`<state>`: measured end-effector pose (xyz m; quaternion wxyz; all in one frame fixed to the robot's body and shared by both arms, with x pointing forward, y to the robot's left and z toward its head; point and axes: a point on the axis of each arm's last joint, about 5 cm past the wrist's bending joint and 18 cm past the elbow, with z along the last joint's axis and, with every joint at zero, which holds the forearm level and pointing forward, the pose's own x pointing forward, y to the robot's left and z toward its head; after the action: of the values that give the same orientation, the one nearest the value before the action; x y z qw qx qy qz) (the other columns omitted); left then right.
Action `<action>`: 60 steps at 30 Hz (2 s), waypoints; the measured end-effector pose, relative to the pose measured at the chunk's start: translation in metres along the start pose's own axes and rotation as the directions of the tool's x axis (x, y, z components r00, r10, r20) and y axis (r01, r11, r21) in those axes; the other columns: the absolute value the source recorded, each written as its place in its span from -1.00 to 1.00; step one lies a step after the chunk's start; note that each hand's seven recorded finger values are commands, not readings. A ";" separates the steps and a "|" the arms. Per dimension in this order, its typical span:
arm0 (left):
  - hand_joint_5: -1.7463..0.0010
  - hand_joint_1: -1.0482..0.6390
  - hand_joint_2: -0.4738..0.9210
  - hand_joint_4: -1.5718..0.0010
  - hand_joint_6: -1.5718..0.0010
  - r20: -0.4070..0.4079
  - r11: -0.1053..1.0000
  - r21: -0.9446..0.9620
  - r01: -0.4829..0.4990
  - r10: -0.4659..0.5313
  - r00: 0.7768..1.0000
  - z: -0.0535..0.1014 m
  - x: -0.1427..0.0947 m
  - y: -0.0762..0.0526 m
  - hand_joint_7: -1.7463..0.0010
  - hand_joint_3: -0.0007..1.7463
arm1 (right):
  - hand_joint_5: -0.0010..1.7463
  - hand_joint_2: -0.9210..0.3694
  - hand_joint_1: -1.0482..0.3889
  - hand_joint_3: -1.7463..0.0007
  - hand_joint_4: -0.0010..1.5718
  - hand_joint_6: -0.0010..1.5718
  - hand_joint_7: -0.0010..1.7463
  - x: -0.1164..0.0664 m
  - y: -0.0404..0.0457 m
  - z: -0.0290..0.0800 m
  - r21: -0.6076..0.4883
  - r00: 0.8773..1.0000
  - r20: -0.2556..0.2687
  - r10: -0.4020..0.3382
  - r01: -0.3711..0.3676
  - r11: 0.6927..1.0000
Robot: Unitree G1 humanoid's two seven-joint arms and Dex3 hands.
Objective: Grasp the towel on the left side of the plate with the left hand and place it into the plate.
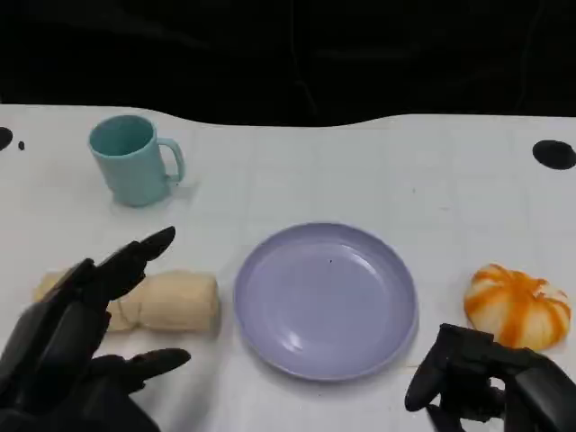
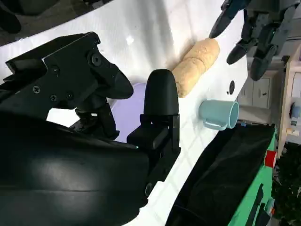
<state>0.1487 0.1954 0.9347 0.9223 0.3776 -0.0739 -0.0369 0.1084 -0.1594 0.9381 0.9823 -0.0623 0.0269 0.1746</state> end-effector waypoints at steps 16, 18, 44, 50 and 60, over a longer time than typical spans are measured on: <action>0.67 -0.40 0.85 0.58 0.58 -0.111 0.824 0.513 0.241 -0.215 0.970 0.008 0.052 0.000 1.00 -1.00 | 1.00 -0.51 0.43 -0.25 -0.10 -0.22 0.67 0.000 -0.0010 0.000 -0.002 1.000 0.000 -0.005 0.005 1.000; 0.73 -0.39 0.86 0.54 0.58 -0.140 0.807 0.525 0.271 -0.232 0.963 0.006 0.060 -0.003 1.00 -1.00 | 1.00 -0.51 0.42 -0.25 -0.10 -0.22 0.67 0.000 -0.0012 0.000 -0.004 1.000 0.000 -0.007 0.007 1.000; -0.99 -0.06 1.00 -0.05 0.27 -0.135 0.793 0.560 0.242 -0.201 0.970 -0.055 0.096 -0.066 -0.83 -0.79 | 1.00 -0.50 0.39 -0.24 -0.07 -0.21 0.67 -0.003 0.0003 0.002 -0.003 1.000 -0.003 -0.006 0.006 1.000; -1.00 -0.02 1.00 -0.08 0.31 -0.081 0.854 0.501 0.143 -0.118 0.990 -0.054 0.087 -0.066 -0.99 -0.67 | 1.00 -0.48 0.40 -0.26 -0.08 -0.20 0.67 -0.003 0.0002 0.002 -0.003 1.000 -0.004 -0.006 0.006 1.000; -1.00 0.00 0.48 -0.14 0.21 0.001 0.942 0.334 -0.013 0.014 1.000 -0.013 0.098 -0.040 -1.00 0.07 | 1.00 -0.49 0.40 -0.25 -0.09 -0.21 0.66 -0.003 -0.0029 0.002 -0.011 1.000 -0.004 -0.019 0.019 1.000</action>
<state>0.2469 0.1640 0.9083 0.8452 0.5280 -0.0810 -0.0172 0.1067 -0.1628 0.9410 0.9835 -0.0681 0.0272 0.1654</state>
